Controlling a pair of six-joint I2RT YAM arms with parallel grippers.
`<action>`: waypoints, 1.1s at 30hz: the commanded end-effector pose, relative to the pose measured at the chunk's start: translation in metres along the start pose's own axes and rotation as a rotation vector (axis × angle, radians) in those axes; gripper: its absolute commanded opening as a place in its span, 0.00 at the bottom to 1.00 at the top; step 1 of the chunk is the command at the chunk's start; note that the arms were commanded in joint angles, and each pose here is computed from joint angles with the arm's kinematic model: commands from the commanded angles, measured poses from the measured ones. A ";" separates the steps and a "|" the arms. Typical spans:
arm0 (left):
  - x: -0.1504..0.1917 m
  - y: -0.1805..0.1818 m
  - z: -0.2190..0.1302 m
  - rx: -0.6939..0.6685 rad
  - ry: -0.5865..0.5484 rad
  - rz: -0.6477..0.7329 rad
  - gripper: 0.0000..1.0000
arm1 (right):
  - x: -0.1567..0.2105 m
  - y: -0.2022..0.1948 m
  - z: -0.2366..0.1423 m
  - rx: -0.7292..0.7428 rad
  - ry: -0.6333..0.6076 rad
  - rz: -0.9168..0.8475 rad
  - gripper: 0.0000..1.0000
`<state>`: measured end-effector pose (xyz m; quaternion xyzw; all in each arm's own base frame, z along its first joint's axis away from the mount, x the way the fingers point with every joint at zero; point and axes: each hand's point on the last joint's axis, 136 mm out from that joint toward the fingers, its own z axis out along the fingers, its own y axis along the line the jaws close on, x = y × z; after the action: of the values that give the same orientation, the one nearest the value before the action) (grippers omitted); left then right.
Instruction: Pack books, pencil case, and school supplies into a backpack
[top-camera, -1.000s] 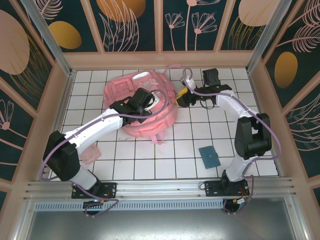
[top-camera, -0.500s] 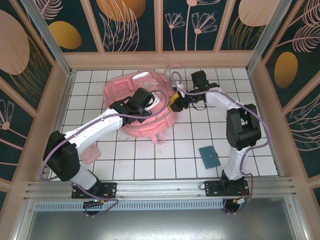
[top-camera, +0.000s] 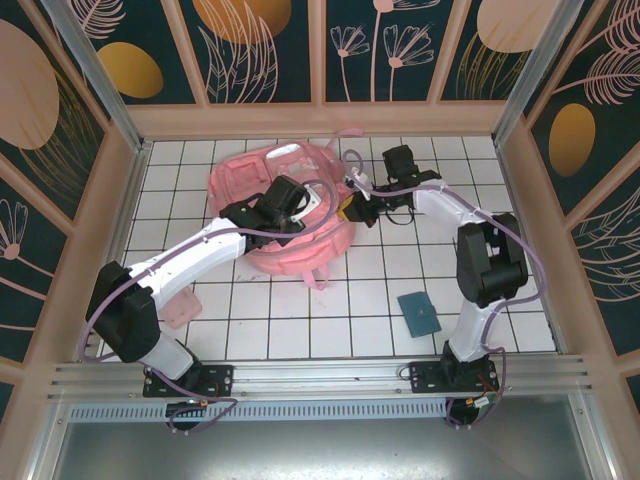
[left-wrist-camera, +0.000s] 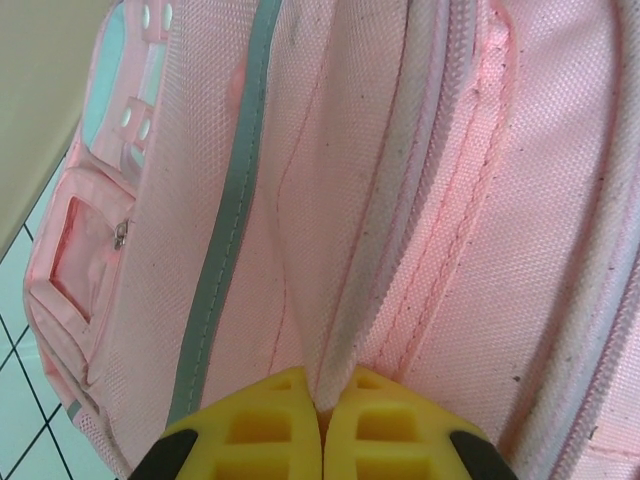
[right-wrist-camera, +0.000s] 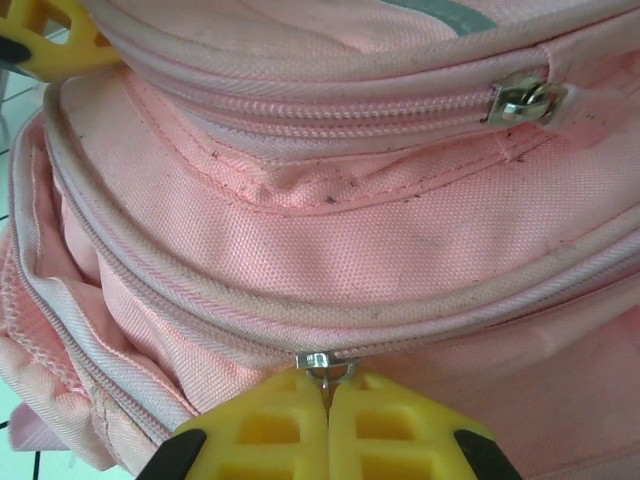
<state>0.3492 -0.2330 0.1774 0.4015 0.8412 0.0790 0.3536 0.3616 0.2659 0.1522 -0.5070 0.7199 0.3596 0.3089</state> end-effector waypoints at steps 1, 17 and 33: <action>-0.053 0.028 -0.017 -0.096 -0.196 -0.114 0.00 | -0.019 0.016 -0.021 0.031 -0.051 -0.019 0.00; -0.098 0.017 0.007 -0.005 -0.284 -0.300 0.00 | -0.048 0.087 0.008 0.142 -0.147 0.226 0.00; -0.092 0.006 -0.004 0.070 -0.344 -0.338 0.00 | -0.032 0.050 -0.066 0.384 -0.404 0.634 0.61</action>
<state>0.3786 -0.2826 0.1699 0.3086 0.8662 -0.0288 0.3920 0.3058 0.2586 0.2065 -0.1882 0.8244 0.3665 0.3881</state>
